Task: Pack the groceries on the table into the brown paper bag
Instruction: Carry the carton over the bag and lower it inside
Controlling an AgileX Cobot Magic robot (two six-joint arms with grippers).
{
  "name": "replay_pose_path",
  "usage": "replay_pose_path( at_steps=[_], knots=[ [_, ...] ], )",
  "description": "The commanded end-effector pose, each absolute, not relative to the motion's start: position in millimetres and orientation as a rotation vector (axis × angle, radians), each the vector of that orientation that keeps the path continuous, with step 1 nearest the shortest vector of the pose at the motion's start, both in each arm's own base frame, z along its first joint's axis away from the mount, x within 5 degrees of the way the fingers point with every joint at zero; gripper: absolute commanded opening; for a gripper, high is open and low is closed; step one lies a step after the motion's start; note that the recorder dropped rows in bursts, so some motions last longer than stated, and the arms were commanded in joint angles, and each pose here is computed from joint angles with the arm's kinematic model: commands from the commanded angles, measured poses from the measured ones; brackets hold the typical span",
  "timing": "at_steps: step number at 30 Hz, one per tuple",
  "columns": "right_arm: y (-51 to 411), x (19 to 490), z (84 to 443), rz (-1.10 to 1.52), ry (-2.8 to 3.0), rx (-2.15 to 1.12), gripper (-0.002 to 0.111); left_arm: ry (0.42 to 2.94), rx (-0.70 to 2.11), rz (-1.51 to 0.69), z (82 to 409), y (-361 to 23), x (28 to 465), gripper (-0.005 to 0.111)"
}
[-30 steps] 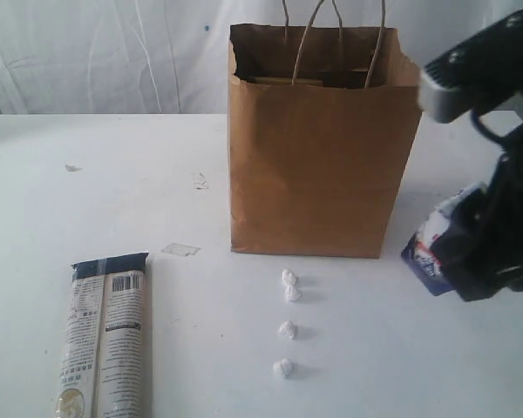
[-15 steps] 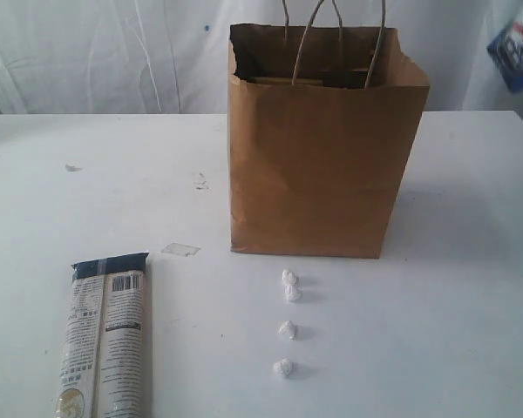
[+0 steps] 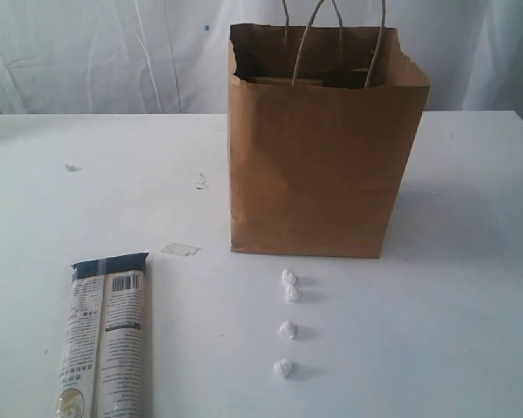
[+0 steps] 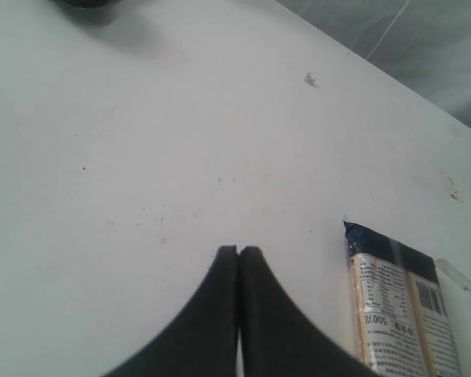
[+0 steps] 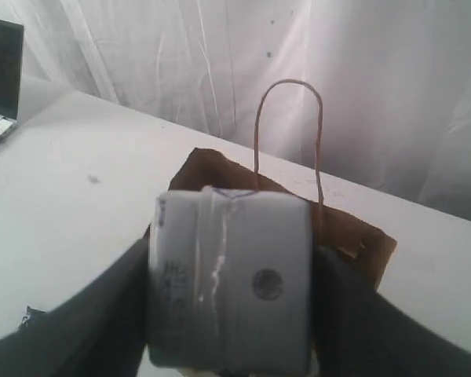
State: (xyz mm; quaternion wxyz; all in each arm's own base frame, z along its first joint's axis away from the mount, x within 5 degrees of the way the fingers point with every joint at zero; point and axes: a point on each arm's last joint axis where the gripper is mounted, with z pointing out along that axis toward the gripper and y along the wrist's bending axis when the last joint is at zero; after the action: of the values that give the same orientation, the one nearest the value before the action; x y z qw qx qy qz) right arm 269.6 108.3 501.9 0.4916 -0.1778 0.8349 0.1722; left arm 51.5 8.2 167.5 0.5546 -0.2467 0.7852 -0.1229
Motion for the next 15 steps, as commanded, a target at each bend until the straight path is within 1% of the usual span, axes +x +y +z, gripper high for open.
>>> replay_pose_path(
  at_steps=[1,9,15],
  knots=[
    [99.8,272.7,509.2,0.405,1.955,-0.395,0.041,1.855,-0.58,-0.285,166.3,8.4,51.3,0.0],
    [98.9,289.3,472.6,0.352,2.063,-0.463,0.04,1.855,-0.58,-0.285,166.3,8.4,51.3,0.0],
    [106.8,302.3,452.6,0.404,2.1,-0.494,0.04,1.855,-0.58,-0.285,166.3,8.4,51.3,0.0]
  ],
)
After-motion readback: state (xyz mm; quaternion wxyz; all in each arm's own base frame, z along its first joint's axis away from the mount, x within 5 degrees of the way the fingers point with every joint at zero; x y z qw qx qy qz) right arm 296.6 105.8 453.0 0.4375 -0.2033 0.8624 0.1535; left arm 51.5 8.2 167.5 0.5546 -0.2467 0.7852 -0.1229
